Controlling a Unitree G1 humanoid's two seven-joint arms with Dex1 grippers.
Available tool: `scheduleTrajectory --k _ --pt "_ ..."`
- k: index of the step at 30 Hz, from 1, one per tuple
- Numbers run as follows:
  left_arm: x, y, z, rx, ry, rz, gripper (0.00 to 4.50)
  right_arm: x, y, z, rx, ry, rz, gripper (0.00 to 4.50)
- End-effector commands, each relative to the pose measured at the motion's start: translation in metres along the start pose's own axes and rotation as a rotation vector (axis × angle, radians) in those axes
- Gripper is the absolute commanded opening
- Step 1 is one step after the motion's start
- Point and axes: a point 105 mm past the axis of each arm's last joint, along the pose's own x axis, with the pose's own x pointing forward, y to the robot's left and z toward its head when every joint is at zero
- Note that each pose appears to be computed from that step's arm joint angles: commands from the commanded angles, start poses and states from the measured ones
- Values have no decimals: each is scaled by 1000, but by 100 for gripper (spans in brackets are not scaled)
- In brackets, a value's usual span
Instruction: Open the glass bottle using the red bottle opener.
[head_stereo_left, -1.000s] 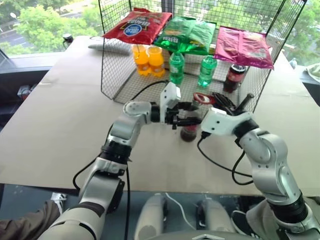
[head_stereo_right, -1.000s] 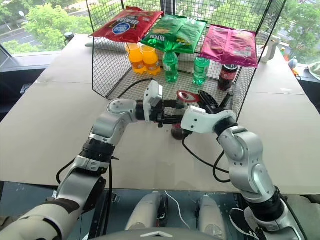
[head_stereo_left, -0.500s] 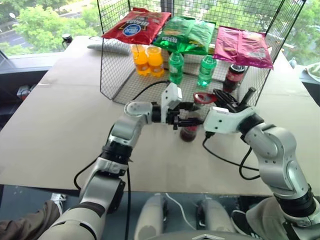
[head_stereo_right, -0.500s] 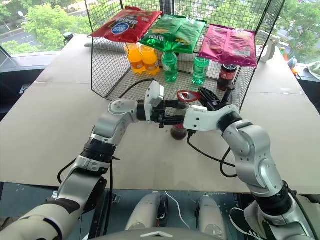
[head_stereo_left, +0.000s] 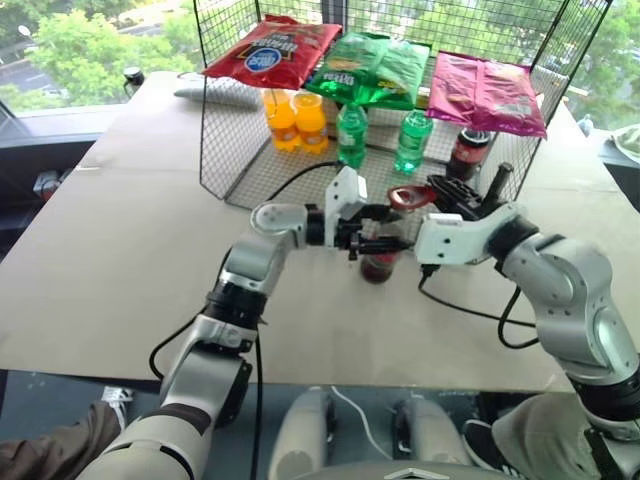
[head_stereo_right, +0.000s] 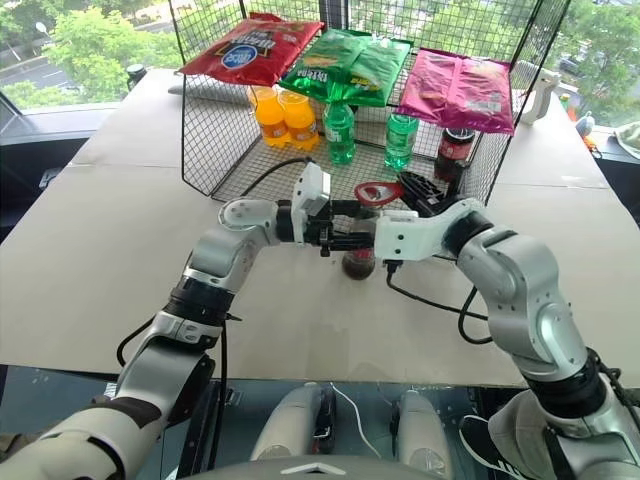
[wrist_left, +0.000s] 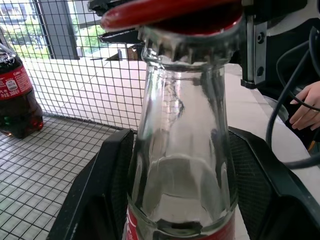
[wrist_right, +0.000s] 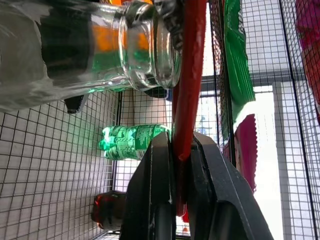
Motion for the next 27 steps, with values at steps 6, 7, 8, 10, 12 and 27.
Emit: scheduleTrajectory --k 6,7,8,10,12,27 --pt "-5 9 10 63 -23 63 223 -2 -3 -8 -78 -10 83 0" --pt "-5 9 10 64 -23 63 223 -1 -5 -7 -87 -15 86 0" --pt "-5 9 10 64 -23 62 223 -1 -6 -7 -91 -18 89 0" --pt "-4 8 10 66 -24 61 223 0 -9 -7 -94 -22 87 0" --pt "-4 7 9 67 -25 59 223 1 -12 -7 -82 -24 79 0" --pt "-6 5 9 67 -29 68 223 4 -27 5 181 -38 12 0"
